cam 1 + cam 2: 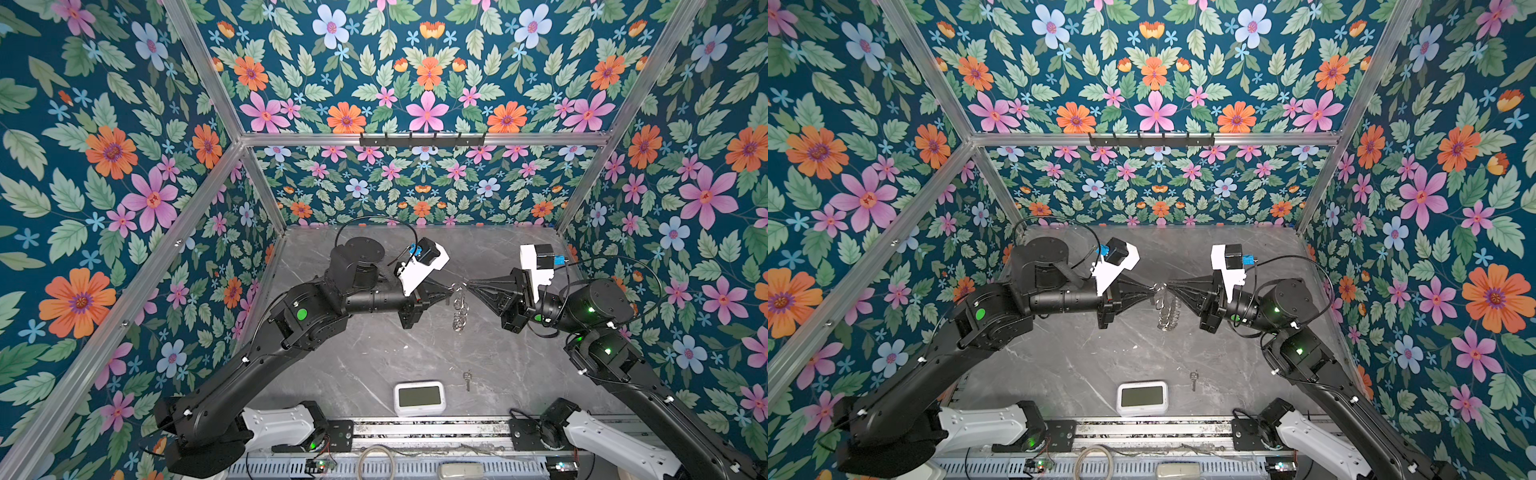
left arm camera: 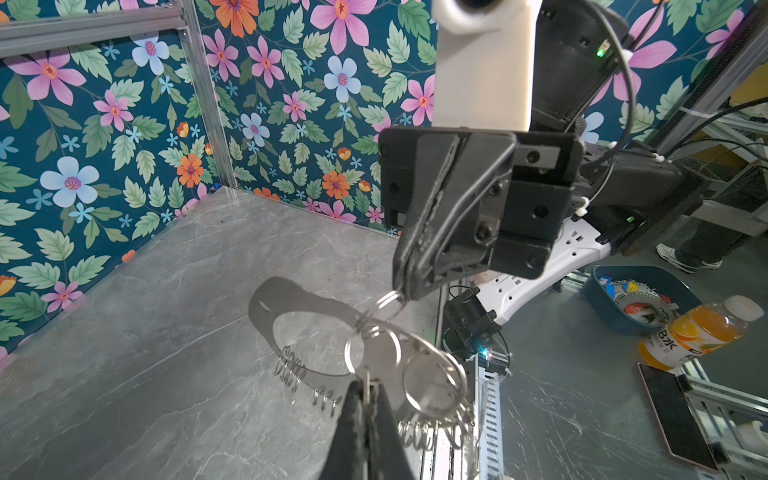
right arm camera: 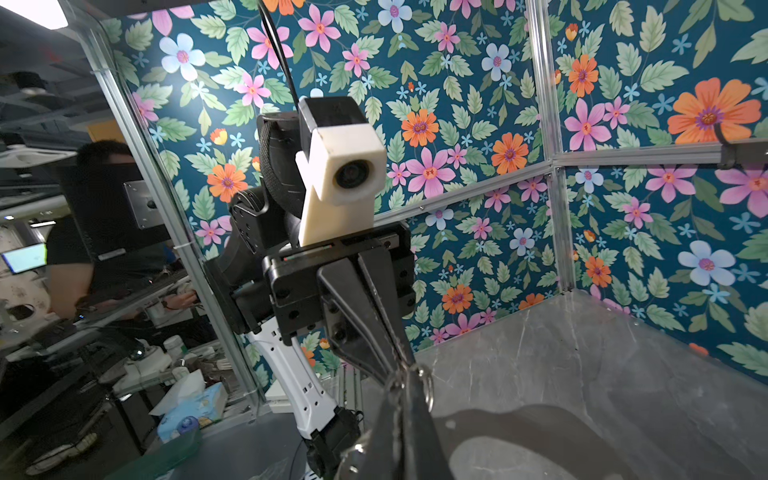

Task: Remove the keys from the keyring

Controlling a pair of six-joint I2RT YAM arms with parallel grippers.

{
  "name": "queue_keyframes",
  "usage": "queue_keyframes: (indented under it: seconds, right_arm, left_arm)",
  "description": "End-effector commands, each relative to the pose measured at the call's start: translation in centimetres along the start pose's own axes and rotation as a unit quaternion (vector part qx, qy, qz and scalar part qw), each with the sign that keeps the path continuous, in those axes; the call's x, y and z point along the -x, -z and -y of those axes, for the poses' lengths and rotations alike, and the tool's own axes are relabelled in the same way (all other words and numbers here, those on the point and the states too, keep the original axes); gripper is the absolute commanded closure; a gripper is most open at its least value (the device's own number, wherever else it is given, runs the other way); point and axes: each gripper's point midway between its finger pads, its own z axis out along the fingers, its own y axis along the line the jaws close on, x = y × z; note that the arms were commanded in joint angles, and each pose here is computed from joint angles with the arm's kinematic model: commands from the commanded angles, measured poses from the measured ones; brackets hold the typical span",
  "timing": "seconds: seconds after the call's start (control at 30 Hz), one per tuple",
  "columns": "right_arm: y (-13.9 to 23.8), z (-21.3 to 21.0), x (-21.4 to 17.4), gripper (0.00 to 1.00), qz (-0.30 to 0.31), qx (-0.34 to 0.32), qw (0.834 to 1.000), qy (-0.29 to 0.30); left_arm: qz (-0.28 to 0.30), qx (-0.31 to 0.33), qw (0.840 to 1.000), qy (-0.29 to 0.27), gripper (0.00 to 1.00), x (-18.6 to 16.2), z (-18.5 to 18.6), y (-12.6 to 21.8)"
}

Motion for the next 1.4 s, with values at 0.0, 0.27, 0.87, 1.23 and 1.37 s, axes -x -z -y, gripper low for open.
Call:
queue_keyframes:
  seconds: [0.0, 0.27, 0.87, 1.23, 1.37]
  right_arm:
    - [0.0, -0.7, 1.8, 1.0, 0.03, 0.01, 0.999, 0.023]
    - [-0.3, -0.5, 1.0, 1.0, 0.008, 0.014, 1.0, 0.009]
    - [0.8, -1.9, -4.2, 0.48, -0.129, 0.065, 0.988, 0.057]
    - [0.4, -3.0, -3.3, 0.45, -0.128, 0.134, 0.982, 0.024]
    - [0.2, -3.2, -3.1, 0.44, -0.125, 0.147, 0.981, 0.015]
  left_arm:
    - [-0.002, -0.008, 1.0, -0.001, 1.0, -0.2, 0.3, 0.1]
    - [0.008, -0.01, 1.0, -0.016, 1.0, 0.9, 0.7, 0.9]
    - [-0.033, -0.141, 0.988, -0.056, 1.0, 0.5, 5.1, 1.7]
    - [-0.032, -0.142, 0.988, -0.058, 1.0, 0.7, 5.1, 1.7]
    - [-0.028, -0.139, 0.988, -0.056, 1.0, 1.0, 5.0, 1.4]
